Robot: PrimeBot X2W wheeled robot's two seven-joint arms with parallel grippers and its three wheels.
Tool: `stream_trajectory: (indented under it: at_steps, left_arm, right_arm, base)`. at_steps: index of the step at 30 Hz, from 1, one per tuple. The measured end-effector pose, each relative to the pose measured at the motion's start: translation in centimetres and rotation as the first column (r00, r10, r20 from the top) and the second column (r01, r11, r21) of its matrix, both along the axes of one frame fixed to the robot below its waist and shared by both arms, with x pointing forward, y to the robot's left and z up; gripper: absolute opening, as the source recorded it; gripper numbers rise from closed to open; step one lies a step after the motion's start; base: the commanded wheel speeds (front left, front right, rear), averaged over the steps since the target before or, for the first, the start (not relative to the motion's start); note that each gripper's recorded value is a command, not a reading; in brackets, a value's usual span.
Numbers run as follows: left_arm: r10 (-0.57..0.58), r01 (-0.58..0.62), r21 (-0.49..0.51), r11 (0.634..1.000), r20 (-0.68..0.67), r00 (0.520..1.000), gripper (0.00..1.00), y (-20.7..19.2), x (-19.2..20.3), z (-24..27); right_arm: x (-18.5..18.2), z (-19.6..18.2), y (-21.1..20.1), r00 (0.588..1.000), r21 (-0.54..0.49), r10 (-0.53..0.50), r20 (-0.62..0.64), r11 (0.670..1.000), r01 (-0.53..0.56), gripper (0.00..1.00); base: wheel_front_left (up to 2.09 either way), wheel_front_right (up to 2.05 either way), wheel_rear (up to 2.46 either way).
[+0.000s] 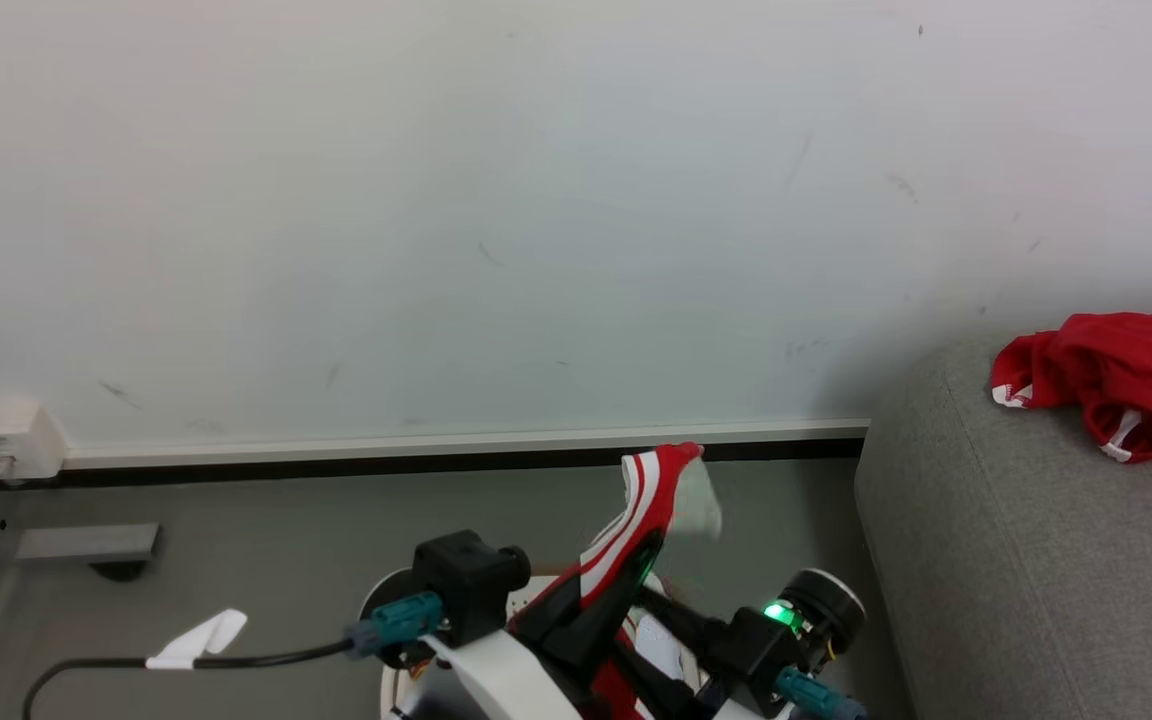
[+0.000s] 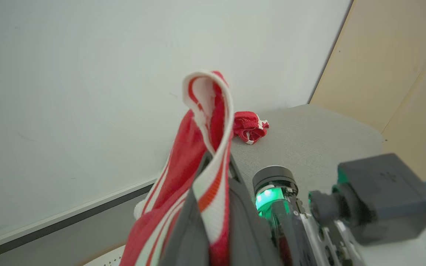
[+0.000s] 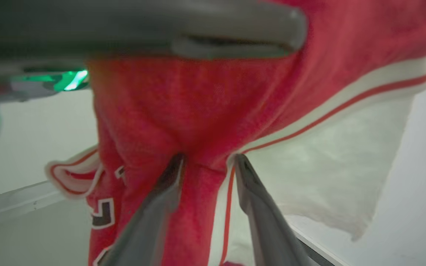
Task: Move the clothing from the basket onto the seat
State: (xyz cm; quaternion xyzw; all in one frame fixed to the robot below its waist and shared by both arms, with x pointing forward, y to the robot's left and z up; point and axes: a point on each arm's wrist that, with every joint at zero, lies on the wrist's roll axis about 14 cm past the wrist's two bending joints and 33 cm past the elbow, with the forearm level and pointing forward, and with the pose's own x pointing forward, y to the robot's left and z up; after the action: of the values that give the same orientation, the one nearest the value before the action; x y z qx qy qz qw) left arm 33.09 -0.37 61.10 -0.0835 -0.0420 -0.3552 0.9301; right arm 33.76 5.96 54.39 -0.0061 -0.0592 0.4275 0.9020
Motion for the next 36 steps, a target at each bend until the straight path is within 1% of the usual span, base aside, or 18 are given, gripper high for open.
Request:
stream_trajectory:
  at_steps: [2, 5, 10, 11, 14, 15, 16, 22, 27, 31, 36]
  left_arm:
    - [-0.004, 0.004, -0.001, 1.0, -0.003, 1.0, 0.0, -0.1, 0.0, -0.1]
    - [-0.002, 0.002, 0.002, 1.0, -0.012, 1.0, 0.0, -0.1, 0.1, -0.4]
    - [0.001, -0.001, 0.003, 1.0, -0.023, 1.0, 0.0, 0.0, 0.5, -0.8]
    - [0.003, -0.003, 0.001, 1.0, -0.025, 1.0, 0.05, 0.0, 0.6, -0.8]
    - [0.015, -0.015, 0.001, 1.0, -0.03, 0.999, 0.62, 0.1, 1.0, -1.1]
    - [0.018, -0.018, 0.004, 1.0, -0.033, 0.999, 0.93, 0.2, 1.2, -1.3]
    - [0.02, -0.02, 0.004, 1.0, -0.033, 0.999, 1.0, 0.2, 1.3, -1.3]
    - [0.009, -0.009, 0.018, 1.0, -0.031, 0.999, 1.0, -0.6, 1.9, -2.3]
    - [-0.037, 0.038, 0.024, 0.999, -0.044, 0.998, 1.0, -2.1, 1.9, -3.2]
    - [-0.079, 0.08, 0.025, 0.996, -0.049, 0.996, 1.0, -3.5, 1.9, -3.6]
    - [-0.148, 0.15, 0.027, 0.988, -0.051, 0.988, 1.0, -5.7, 1.6, -4.0]
  right_arm:
    - [-0.3, -0.2, 0.4, 1.0, 0.012, 0.017, -0.022, 1.0, -0.017, 0.0]
    - [-0.2, 0.2, 0.4, 1.0, 0.031, 0.016, -0.026, 0.999, -0.015, 0.0]
    - [0.5, 0.2, -1.1, 0.999, 0.03, -0.02, -0.031, 0.999, 0.021, 0.0]
    - [0.7, 0.3, -1.4, 0.999, 0.036, -0.028, -0.029, 0.999, 0.029, 0.0]
    - [0.9, 0.6, -2.3, 0.998, 0.05, -0.048, -0.029, 0.997, 0.05, 0.0]
    - [1.0, 0.7, -2.6, 0.998, 0.052, -0.057, -0.029, 0.997, 0.059, 0.0]
    - [1.1, 0.6, -3.1, 0.997, 0.052, -0.068, -0.031, 0.996, 0.069, 0.0]
    - [2.1, 0.6, -6.3, 0.987, 0.065, -0.155, -0.037, 0.985, 0.157, 0.0]
    - [3.2, 0.6, -10.5, 0.963, 0.07, -0.268, -0.04, 0.96, 0.27, 0.0]
    - [3.7, 0.8, -14.3, 0.929, 0.077, -0.368, -0.033, 0.926, 0.369, 0.0]
    - [3.5, 1.5, -19.3, 0.869, 0.093, -0.494, -0.015, 0.865, 0.493, 0.0]
  base:
    - [0.0, 0.0, 0.0]
    - [0.0, 0.0, 0.0]
    - [0.0, 0.0, 0.0]
    - [0.0, 0.0, 0.0]
    - [0.0, 0.0, 0.0]
    - [0.0, 0.0, 0.0]
    - [0.0, 0.0, 0.0]
    - [0.0, 0.0, 0.0]
    - [0.0, 0.0, 0.0]
    - [0.0, 0.0, 0.0]
    - [0.0, 0.0, 0.0]
